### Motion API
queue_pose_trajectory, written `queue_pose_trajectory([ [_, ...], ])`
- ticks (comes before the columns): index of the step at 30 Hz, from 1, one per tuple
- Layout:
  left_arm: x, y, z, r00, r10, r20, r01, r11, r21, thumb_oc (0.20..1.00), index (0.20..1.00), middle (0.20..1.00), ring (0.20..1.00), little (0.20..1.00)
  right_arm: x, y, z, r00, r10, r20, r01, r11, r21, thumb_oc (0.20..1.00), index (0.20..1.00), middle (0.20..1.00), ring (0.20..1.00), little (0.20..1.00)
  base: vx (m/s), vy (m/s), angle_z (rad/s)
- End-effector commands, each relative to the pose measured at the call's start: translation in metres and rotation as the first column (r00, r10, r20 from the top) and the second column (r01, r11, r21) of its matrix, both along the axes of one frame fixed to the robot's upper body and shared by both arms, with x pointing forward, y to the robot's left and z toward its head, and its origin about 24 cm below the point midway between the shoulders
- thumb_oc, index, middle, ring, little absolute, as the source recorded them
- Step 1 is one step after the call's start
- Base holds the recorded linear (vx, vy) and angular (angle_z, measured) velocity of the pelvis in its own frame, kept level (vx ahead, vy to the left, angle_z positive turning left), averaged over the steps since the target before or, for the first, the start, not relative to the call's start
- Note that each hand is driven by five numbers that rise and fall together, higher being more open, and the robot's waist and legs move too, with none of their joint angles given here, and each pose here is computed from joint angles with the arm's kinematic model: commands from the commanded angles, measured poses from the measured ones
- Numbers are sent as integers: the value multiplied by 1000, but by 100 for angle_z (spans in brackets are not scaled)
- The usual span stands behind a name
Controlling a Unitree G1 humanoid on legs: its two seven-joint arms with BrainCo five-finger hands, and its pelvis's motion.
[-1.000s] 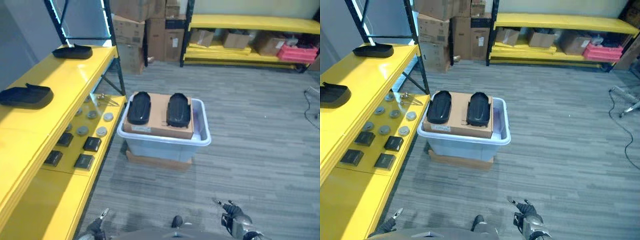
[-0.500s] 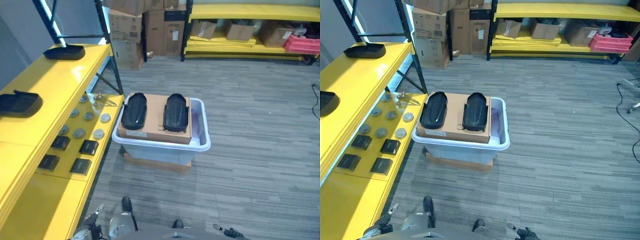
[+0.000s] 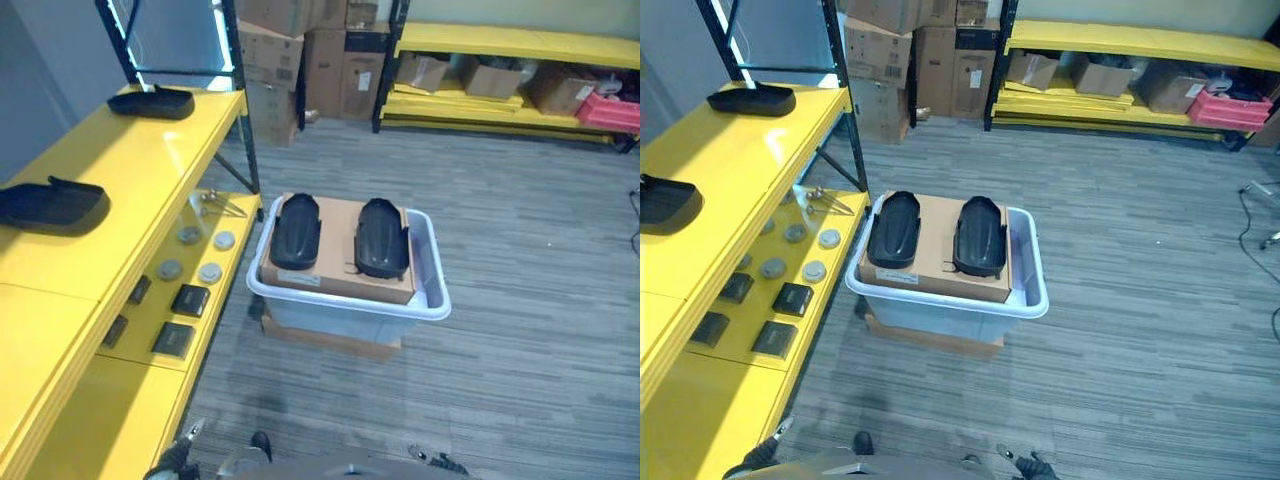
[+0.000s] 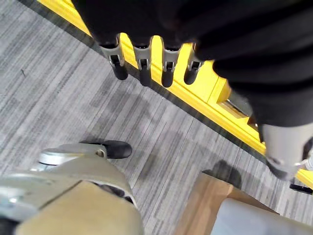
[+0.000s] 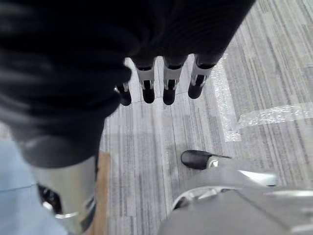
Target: Move parts from the plastic box to the shelf.
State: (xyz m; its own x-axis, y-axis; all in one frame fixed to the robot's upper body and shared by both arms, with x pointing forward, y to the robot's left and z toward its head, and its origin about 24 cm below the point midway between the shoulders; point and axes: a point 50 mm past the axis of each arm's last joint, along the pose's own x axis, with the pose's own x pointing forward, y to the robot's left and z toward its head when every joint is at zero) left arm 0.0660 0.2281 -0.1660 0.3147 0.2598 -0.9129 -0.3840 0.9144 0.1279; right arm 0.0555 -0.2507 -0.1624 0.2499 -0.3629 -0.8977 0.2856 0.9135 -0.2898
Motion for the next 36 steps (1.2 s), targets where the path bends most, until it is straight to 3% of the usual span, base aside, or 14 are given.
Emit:
queue_pose_trajectory([
  [1,28,1,6,997,13,79,-14,1000,18,1000,1000,1000,1000,1000,17,-8,5,999,45,21,-44,998,-46,1000,1000,1000,1000,1000,-23,-237,-8],
  [16,17,9,5,998,14,57,-15,1000,24,1000,1000,1000,1000,1000,10,-25,9,999,32,21,-30,996,-88,1000,1000,1000,1000,1000,142,16,9],
  [21,9,12,5,998,32,57,-34,998,46,1000,1000,1000,1000,1000,25,-18,10,998,20,67,-15,998,-68,1000,1000,1000,1000,1000,215,122,-50],
  [28,32,16,11,992,-45,119,39,998,47,1000,1000,1000,1000,1000,48,-8,14,978,-87,190,92,996,-21,1000,1000,1000,1000,1000,187,164,-20],
  [36,62,21,22,983,20,184,-27,999,36,1000,1000,1000,1000,1000,89,2,26,950,-54,309,58,998,-4,1000,1000,1000,1000,1000,42,-190,8],
])
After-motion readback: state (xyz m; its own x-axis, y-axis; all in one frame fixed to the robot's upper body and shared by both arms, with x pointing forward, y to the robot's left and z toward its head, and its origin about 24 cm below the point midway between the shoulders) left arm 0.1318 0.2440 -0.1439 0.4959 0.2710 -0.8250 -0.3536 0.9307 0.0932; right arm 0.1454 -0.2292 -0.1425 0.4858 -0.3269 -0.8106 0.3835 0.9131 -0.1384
